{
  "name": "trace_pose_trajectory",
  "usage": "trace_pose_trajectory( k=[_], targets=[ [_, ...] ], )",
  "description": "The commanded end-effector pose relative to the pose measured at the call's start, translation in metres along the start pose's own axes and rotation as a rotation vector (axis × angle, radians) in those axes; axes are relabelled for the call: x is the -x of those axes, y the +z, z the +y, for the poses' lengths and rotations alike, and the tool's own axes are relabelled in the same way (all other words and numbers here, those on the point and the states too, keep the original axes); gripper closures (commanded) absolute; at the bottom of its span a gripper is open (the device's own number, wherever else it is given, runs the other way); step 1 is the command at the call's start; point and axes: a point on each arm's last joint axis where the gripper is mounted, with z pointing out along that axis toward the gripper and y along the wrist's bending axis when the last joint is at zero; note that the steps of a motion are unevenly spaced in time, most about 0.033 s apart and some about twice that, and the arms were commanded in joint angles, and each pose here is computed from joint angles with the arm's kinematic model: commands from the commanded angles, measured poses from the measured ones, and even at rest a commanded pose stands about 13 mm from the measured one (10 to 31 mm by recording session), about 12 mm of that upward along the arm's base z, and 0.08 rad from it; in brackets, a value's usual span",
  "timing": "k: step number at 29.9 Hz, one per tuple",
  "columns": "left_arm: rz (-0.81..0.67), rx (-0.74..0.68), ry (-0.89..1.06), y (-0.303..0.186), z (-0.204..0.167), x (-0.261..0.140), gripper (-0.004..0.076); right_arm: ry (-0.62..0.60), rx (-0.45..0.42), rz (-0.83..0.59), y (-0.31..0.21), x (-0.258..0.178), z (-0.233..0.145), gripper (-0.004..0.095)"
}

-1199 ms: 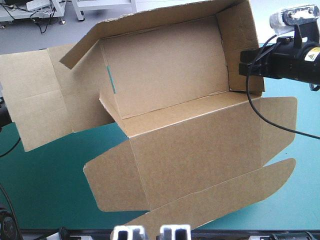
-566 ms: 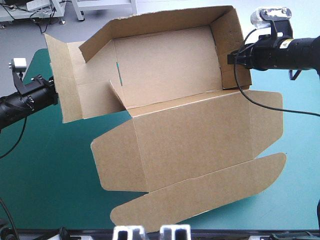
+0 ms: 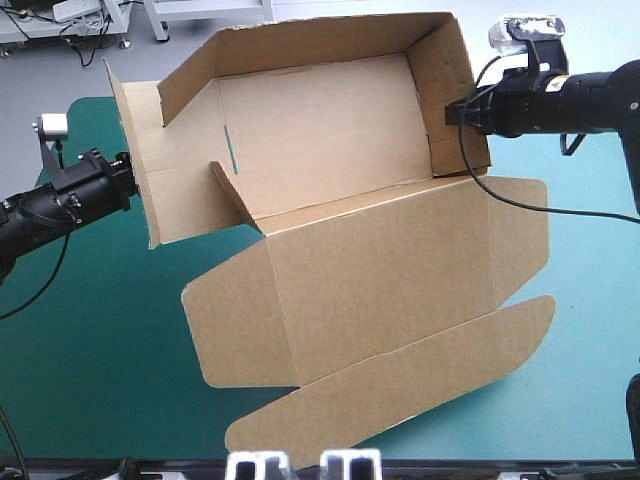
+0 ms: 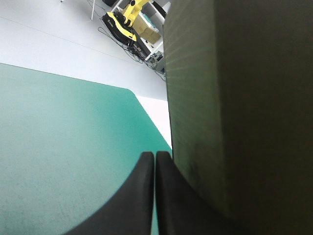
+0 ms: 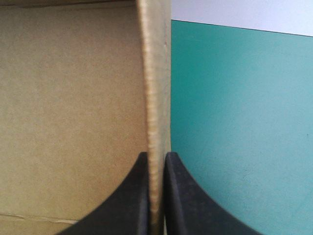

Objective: Fold the box

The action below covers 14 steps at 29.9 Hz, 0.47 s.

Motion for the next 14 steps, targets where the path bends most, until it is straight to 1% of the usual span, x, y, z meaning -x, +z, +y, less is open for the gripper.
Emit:
trace_pose_trajectory(
  k=[1, 5, 9, 14],
  targets=[
    [-0.015, -0.138, 0.034, -0.004, -0.031, 0.005, 0.0727, -0.007, 0.029, -0.127, -0.018, 0.012, 0.012, 0.0908],
    [-0.025, -0.146, 0.084, -0.008, -0.045, 0.008, 0.0727, -0.027, -0.008, -0.118, -0.018, 0.011, 0.009, 0.0908],
    [-0.037, -0.154, 0.114, -0.011, -0.056, 0.009, 0.0727, -0.026, -0.006, -0.118, -0.018, 0.011, 0.009, 0.0908],
    [-0.034, -0.152, 0.101, -0.012, -0.057, 0.009, 0.0727, -0.024, -0.003, -0.12, -0.018, 0.011, 0.01, 0.0908]
  ],
)
